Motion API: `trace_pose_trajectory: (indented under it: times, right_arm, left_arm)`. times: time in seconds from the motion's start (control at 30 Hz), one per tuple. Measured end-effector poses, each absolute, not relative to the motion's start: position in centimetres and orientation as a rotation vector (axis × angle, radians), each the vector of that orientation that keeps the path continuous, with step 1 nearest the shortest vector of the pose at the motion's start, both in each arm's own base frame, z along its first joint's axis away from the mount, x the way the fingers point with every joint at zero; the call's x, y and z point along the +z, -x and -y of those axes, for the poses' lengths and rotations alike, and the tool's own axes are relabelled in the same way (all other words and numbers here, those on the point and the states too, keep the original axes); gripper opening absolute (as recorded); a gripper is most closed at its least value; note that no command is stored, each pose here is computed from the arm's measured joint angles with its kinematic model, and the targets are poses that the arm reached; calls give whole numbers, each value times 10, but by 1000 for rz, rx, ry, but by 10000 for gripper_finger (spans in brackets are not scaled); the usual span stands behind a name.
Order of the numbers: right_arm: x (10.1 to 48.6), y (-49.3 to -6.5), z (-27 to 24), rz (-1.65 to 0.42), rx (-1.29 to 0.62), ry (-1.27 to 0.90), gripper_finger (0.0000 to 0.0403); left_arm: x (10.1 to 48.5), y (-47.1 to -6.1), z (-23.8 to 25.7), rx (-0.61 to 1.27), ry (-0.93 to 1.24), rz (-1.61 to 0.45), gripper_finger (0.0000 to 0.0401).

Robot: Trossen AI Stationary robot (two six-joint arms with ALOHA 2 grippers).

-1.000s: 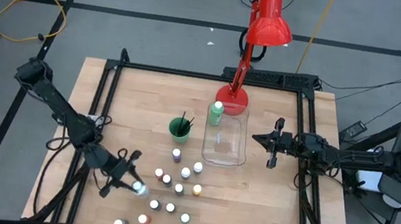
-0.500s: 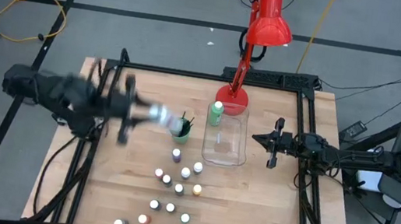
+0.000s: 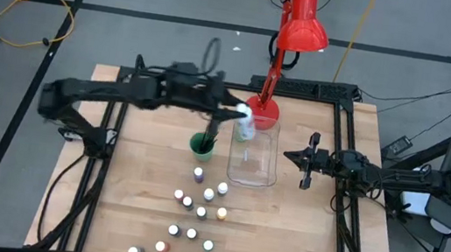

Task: Pick & Place Paint Supplies
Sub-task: Put the large white paint bottle into the transparent bin

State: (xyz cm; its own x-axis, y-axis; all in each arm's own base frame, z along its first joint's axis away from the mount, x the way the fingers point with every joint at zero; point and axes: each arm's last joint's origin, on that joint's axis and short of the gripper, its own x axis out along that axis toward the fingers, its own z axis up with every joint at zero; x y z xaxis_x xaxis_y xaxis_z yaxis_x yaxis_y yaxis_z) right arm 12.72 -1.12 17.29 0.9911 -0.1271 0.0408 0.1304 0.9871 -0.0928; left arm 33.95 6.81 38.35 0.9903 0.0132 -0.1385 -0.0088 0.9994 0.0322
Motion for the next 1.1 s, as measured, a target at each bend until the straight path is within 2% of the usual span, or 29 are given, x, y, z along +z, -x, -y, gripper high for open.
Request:
trace_pose_trajectory:
  times: [0.47,0.77,1.1]
  right_arm:
    - [173,-127,11,32,-130,114,4]
    - [171,-127,11,16,-129,125,4]
    - [171,-127,11,16,-129,129,4]
  left_arm:
    - [342,-422,-103,-8,36,-228,100]
    - [292,-447,-120,163,36,-322,100]
    - [257,-458,-138,196,59,-381,100]
